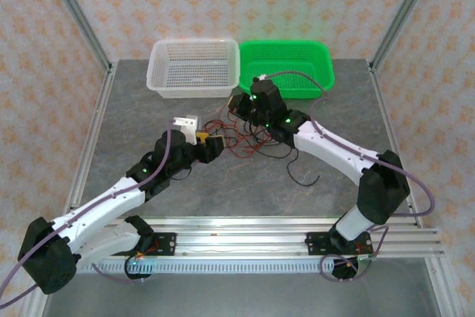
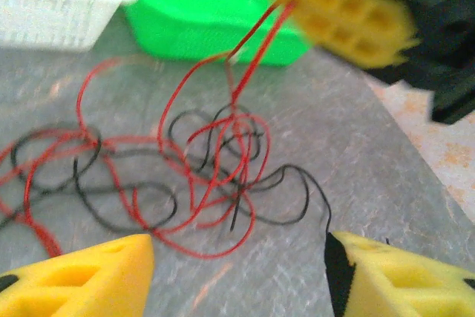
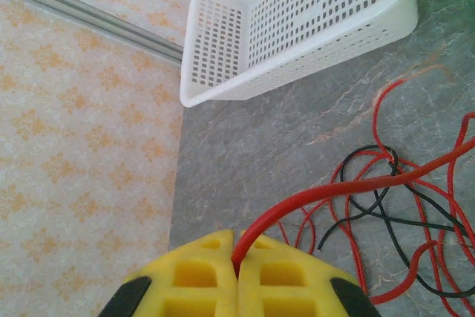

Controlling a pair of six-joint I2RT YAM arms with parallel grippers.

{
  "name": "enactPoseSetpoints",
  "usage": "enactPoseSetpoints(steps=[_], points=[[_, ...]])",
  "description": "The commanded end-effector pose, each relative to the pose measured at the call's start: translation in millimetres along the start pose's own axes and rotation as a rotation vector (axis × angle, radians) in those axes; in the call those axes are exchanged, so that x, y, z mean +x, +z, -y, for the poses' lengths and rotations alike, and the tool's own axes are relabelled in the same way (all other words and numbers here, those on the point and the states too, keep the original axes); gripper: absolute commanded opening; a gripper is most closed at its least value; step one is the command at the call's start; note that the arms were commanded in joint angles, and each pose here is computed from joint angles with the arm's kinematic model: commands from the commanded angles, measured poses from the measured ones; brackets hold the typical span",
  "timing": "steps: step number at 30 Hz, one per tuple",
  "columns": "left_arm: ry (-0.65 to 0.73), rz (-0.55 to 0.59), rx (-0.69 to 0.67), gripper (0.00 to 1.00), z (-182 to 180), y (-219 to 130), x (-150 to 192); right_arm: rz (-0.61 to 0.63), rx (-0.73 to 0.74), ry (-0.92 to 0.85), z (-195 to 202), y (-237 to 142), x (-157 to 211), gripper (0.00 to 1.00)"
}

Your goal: Untangle the cables

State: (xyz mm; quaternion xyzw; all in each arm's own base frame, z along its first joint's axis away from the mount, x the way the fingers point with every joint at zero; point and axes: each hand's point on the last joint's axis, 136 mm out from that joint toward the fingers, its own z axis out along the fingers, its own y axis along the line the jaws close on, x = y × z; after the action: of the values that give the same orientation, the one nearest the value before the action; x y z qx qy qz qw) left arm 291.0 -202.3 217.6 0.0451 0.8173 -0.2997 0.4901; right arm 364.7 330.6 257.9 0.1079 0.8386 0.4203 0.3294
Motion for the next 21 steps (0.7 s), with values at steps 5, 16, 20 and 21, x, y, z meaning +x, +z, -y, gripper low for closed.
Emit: enactPoseSetpoints(steps=[5, 16, 20, 21], points=[[0.167, 0.193, 0.043, 0.82, 25, 24, -54, 0.036, -0.167, 0.024, -56, -40, -21, 0.00], [0.268, 0.208, 0.075, 0.82, 40, 90, -66, 0.096, -0.277, 0.058, -90, -83, -40, 0.00], [0.241, 0.177, 0.071, 0.78, 32, 113, -50, 0.125, -0.314, 0.054, -105, -100, -49, 0.00], [0.228, 0.169, 0.072, 0.76, 29, 119, -44, 0.133, -0.323, 0.051, -109, -104, -52, 0.00]])
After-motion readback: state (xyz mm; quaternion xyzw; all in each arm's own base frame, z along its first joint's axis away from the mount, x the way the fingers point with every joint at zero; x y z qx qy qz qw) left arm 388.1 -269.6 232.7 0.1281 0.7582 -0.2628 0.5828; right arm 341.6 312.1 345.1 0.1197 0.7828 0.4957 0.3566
